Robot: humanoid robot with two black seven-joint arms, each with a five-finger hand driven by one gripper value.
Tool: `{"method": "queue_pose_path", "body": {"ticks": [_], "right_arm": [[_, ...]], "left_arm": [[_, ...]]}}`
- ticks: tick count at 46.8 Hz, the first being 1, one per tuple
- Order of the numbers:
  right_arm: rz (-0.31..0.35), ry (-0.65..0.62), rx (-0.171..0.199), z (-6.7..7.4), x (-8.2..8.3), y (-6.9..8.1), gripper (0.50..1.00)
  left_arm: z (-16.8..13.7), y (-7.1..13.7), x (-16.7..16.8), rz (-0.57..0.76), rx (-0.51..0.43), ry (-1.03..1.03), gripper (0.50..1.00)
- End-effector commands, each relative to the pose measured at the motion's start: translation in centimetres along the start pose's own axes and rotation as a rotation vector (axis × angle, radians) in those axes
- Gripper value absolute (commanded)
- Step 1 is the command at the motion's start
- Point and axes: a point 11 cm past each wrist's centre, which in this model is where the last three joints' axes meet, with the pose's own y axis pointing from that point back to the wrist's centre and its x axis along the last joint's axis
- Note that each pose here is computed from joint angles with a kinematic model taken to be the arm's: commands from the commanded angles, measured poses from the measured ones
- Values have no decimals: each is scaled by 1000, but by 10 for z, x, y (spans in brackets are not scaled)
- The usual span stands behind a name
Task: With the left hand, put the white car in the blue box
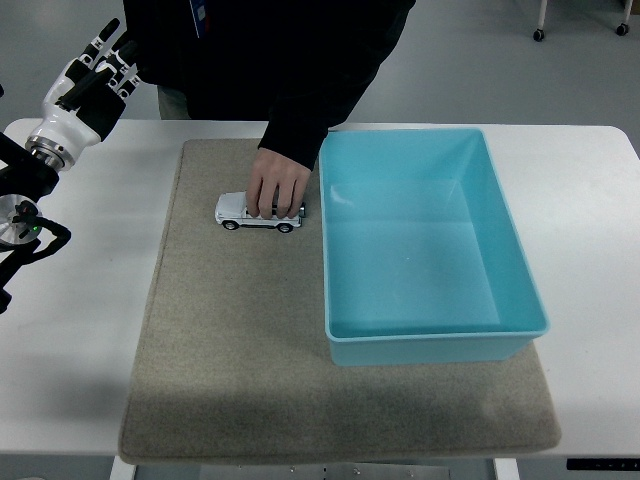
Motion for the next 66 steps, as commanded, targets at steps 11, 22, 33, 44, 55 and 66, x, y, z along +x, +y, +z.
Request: {"method": "queue_pose_path", "body": {"ticks": [11,22,33,44,55,66], "right_arm": [[0,0,1,0,0,0,936],[0,0,1,0,0,0,936],[0,0,1,0,0,0,936],[0,0,1,0,0,0,936],[0,0,-1,1,0,0,936],[0,0,1,0,0,0,936]], "left_arm": [[1,0,1,3,-8,12,999],[1,0,1,5,-8,9,999],[2,0,2,6,-10,8,999],[2,0,6,18,-10,6,999],[1,0,6,18,-7,6,999],[6,-1,16,49,-15,-7,999]]}}
